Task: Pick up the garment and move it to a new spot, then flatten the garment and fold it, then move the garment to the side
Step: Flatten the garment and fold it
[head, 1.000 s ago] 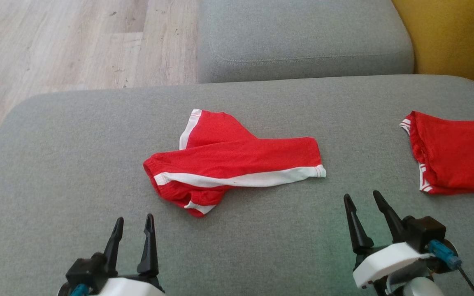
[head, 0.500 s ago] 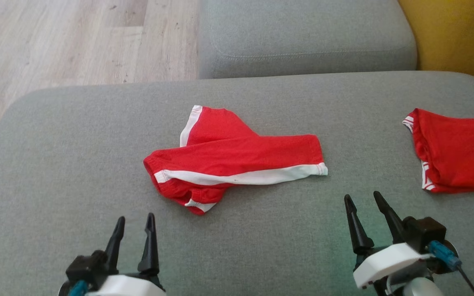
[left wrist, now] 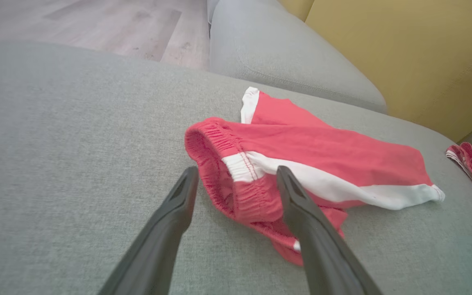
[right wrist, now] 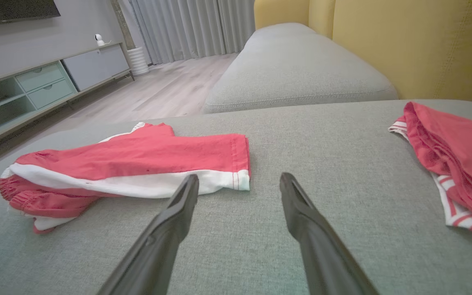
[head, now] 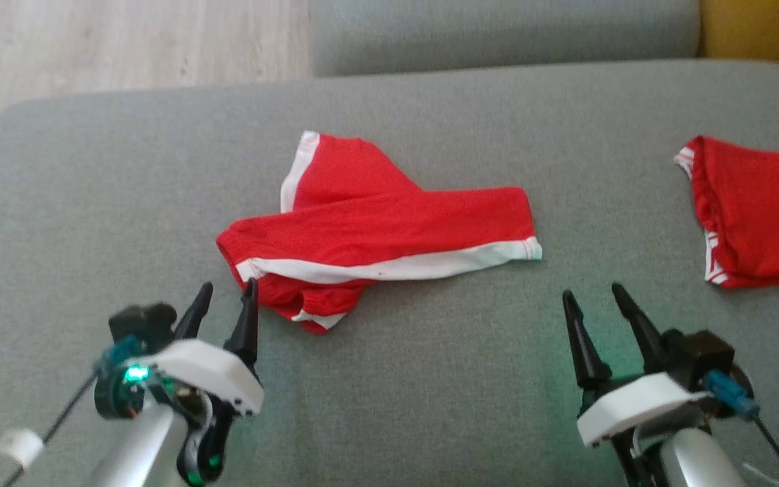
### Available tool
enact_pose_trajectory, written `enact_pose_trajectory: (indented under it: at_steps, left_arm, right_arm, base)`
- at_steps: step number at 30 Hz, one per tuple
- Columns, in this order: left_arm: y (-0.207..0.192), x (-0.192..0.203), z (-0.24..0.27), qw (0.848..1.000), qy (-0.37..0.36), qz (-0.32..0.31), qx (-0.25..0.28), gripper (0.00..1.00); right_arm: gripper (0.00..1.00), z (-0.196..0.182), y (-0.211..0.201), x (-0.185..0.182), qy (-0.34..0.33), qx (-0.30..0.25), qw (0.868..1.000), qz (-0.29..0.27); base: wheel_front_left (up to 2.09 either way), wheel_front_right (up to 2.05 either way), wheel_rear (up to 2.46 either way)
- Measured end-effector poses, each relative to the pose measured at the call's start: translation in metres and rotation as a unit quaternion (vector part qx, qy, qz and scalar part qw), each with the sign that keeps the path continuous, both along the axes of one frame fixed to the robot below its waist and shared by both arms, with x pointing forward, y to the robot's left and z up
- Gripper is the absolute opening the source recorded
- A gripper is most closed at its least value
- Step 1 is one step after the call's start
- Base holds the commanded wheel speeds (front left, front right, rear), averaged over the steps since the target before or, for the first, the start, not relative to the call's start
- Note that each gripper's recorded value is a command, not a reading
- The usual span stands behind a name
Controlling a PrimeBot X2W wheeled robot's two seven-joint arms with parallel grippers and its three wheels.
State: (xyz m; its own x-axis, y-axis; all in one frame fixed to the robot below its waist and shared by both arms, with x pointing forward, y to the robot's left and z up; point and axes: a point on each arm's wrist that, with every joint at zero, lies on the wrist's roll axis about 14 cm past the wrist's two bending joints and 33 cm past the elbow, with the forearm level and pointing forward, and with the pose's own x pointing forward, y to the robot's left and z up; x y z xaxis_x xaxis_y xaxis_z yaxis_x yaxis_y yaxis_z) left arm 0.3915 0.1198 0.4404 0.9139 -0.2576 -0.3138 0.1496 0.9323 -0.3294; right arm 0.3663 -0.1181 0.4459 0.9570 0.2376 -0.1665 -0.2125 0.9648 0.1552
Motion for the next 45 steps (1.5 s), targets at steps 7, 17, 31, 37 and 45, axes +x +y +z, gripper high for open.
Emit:
enact_pose_trajectory:
  at_steps: [7, 17, 31, 37, 45]
  left_arm:
    - [-0.005, 0.027, -0.026, 0.998, 0.063, -0.008, -0.018, 1.0]
    - [-0.018, 0.032, -0.027, 0.995, 0.081, -0.026, -0.056, 1.0]
    - [-0.032, 0.035, -0.022, 0.992, 0.08, -0.034, -0.088, 0.17]
    - [-0.032, 0.036, -0.021, 0.993, 0.069, -0.028, -0.095, 0.0]
    - [-0.028, 0.036, -0.02, 0.993, 0.053, -0.013, -0.1, 0.0]
  right_arm:
    - [1.0, -0.011, -0.007, 0.017, 0.012, -0.008, 1.0, -0.009]
    - [1.0, -0.016, -0.012, 0.018, 0.019, -0.01, 1.0, -0.016]
    - [1.0, -0.015, -0.019, 0.016, 0.017, -0.012, 0.999, -0.026]
    - [1.0, -0.017, -0.016, 0.02, 0.02, -0.016, 0.999, -0.02]
    - [1.0, -0.019, 0.006, 0.058, 0.041, -0.061, 0.997, 0.028]
  base:
    - [0.0, 0.0, 0.0]
    - [0.0, 0.0, 0.0]
    - [0.0, 0.0, 0.0]
    - [0.0, 0.0, 0.0]
    - [0.0, 0.0, 0.0]
